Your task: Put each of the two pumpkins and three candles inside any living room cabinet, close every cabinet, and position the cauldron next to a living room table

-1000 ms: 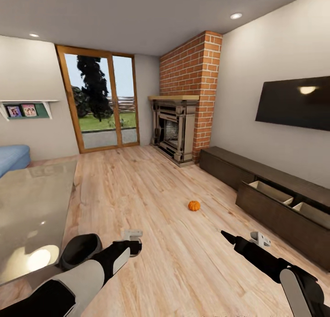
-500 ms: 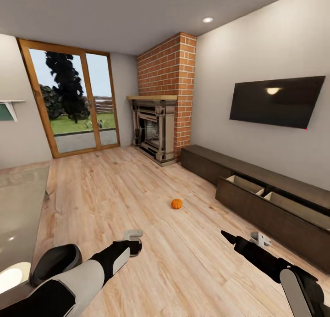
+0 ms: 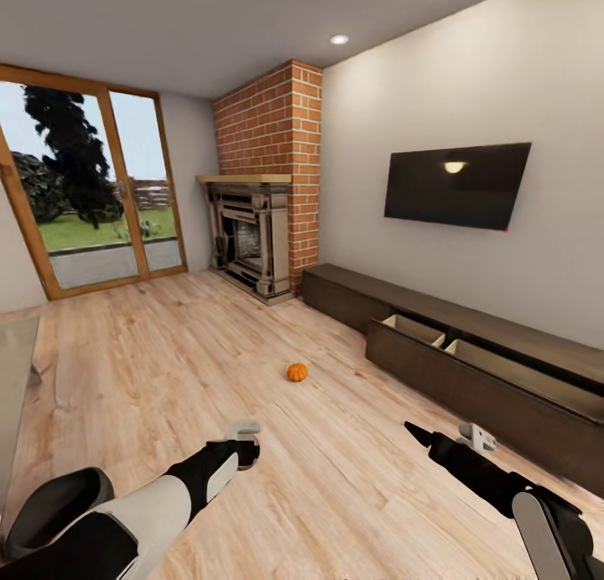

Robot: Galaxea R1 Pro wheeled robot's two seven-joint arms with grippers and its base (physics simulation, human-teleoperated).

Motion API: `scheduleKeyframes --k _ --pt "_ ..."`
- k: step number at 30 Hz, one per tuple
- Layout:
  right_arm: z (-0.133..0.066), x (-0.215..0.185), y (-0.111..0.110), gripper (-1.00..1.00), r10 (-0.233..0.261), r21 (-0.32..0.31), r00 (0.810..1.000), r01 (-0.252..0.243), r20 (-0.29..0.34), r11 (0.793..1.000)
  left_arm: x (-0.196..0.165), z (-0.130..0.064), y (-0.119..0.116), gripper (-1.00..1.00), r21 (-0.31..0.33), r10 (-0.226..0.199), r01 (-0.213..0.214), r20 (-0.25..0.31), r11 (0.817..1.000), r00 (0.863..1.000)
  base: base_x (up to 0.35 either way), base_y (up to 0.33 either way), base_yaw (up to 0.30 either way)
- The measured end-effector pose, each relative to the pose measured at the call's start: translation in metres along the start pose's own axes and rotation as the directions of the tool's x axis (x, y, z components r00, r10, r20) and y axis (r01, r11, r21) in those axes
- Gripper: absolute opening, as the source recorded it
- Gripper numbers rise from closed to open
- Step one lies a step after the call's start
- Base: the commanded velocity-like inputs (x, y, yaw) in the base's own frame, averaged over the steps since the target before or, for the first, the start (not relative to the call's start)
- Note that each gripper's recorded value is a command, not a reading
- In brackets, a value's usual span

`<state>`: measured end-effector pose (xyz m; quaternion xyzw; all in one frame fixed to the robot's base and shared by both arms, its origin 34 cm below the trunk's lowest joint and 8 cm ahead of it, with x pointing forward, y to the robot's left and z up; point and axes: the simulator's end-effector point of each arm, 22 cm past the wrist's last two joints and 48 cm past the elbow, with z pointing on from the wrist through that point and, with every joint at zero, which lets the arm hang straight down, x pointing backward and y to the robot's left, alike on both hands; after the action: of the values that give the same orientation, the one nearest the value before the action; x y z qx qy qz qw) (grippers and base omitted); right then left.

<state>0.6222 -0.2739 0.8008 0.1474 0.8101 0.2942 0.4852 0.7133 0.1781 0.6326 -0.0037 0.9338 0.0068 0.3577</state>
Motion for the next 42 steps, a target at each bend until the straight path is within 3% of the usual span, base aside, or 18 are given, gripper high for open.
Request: scheduleKeyframes --k 16,24,42 --pt "0.0 0.0 0.0 1.0 0.0 0.0 1.0 0.0 0.0 1.0 0.0 0.0 0.001 -1.0 -0.001 -0.008 0.008 0.0 1.0 1.0 0.0 0.0 -0.214" --pt "0.0 0.0 0.0 1.0 0.0 0.0 1.0 0.0 0.001 1.0 -0.009 0.0 0.0 -1.0 0.001 -0.014 0.013 0.038 1.0 0.999 0.0 0.0 -0.194" --pt "-0.001 -0.003 0.002 1.0 0.003 0.002 1.0 -0.003 -0.002 1.0 -0.015 -0.004 -0.003 -1.0 0.005 -0.009 0.009 0.046 1.0 0.999 0.0 0.0 -0.174"
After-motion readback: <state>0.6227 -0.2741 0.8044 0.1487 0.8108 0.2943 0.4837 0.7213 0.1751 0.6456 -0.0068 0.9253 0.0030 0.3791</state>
